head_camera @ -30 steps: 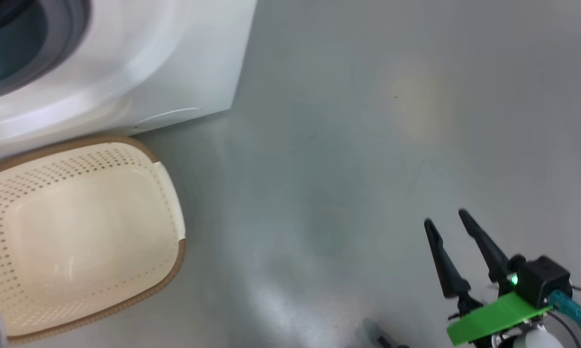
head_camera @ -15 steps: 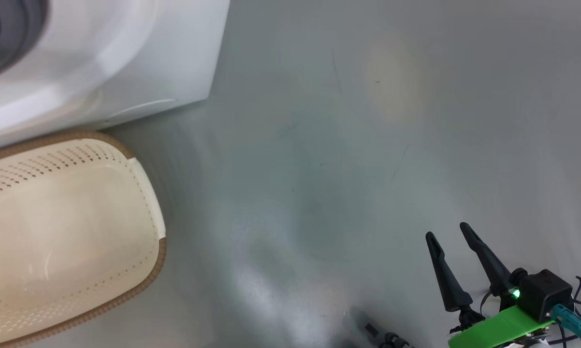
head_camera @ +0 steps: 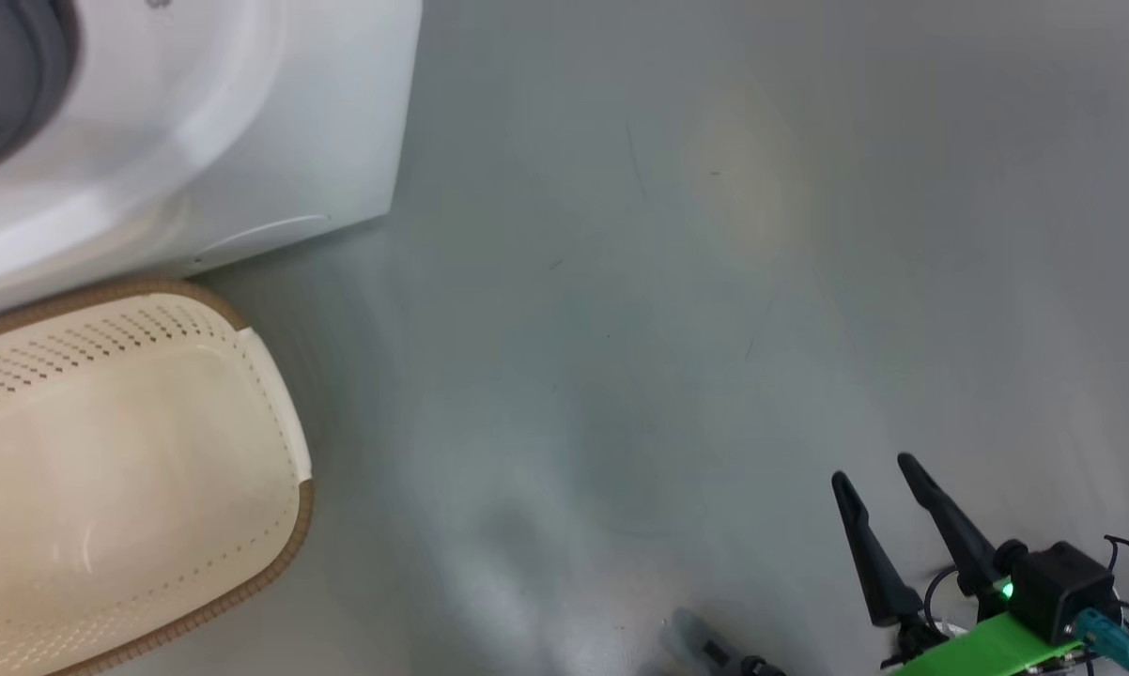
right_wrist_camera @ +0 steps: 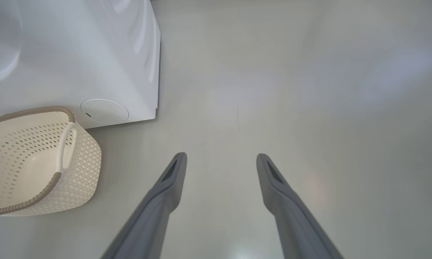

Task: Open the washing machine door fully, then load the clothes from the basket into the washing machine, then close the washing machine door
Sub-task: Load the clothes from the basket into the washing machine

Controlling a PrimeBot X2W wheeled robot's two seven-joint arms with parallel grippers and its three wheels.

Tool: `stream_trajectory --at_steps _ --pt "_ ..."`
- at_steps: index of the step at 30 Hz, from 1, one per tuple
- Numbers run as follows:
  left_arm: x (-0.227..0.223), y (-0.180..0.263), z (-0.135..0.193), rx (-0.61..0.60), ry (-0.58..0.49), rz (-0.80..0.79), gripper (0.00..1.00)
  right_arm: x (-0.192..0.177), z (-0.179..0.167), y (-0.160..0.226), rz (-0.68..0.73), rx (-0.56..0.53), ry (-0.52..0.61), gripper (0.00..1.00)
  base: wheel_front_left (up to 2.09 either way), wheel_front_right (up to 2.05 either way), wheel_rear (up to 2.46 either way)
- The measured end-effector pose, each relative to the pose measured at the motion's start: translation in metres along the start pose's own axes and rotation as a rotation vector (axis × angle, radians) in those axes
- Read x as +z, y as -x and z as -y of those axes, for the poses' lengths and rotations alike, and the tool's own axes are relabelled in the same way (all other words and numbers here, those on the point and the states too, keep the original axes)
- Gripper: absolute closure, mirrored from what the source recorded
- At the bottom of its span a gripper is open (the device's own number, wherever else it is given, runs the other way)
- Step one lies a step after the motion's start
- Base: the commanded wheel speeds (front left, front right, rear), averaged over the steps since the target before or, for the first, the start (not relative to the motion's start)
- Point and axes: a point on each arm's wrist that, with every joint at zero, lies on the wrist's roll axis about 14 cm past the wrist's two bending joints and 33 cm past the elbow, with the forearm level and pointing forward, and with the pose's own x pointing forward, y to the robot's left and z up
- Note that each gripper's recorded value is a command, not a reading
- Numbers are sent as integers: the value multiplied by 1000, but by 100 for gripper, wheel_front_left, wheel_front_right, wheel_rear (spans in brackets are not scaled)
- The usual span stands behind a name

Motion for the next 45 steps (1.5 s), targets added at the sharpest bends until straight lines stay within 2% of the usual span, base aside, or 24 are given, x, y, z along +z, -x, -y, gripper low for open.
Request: stream_trajectory --at_steps 2,3,5,6,7,13,22,29,45 --pt "-7 2 4 -10 -11 -34 100 -2 2 6 -7 -8 -2 0 0 0 0" --pt "-11 4 7 -19 -16 -53 96 -2 3 9 -8 -11 -3 0 0 0 0" --pt "-22 7 13 -36 -22 -95 57 -1 4 11 -3 -15 -4 0 0 0 0" --pt "-25 7 17 -44 -25 -112 32 0 4 12 -1 -17 -4 0 0 0 0" --pt "-26 6 20 -50 -23 -121 0 1 5 13 2 -18 -4 0 0 0 0" --pt "-25 2 24 -49 -17 -143 0 0 3 13 4 -18 -20 0 0 0 0" --pt "-35 15 7 53 -40 -238 0 1 -6 12 13 10 -37 0 0 0 0" --pt "-22 25 6 90 4 -250 0 6 -13 11 36 36 -45 0 0 0 0" --pt "-5 78 -8 151 51 -290 0 29 -29 10 119 118 -48 0 0 0 0"
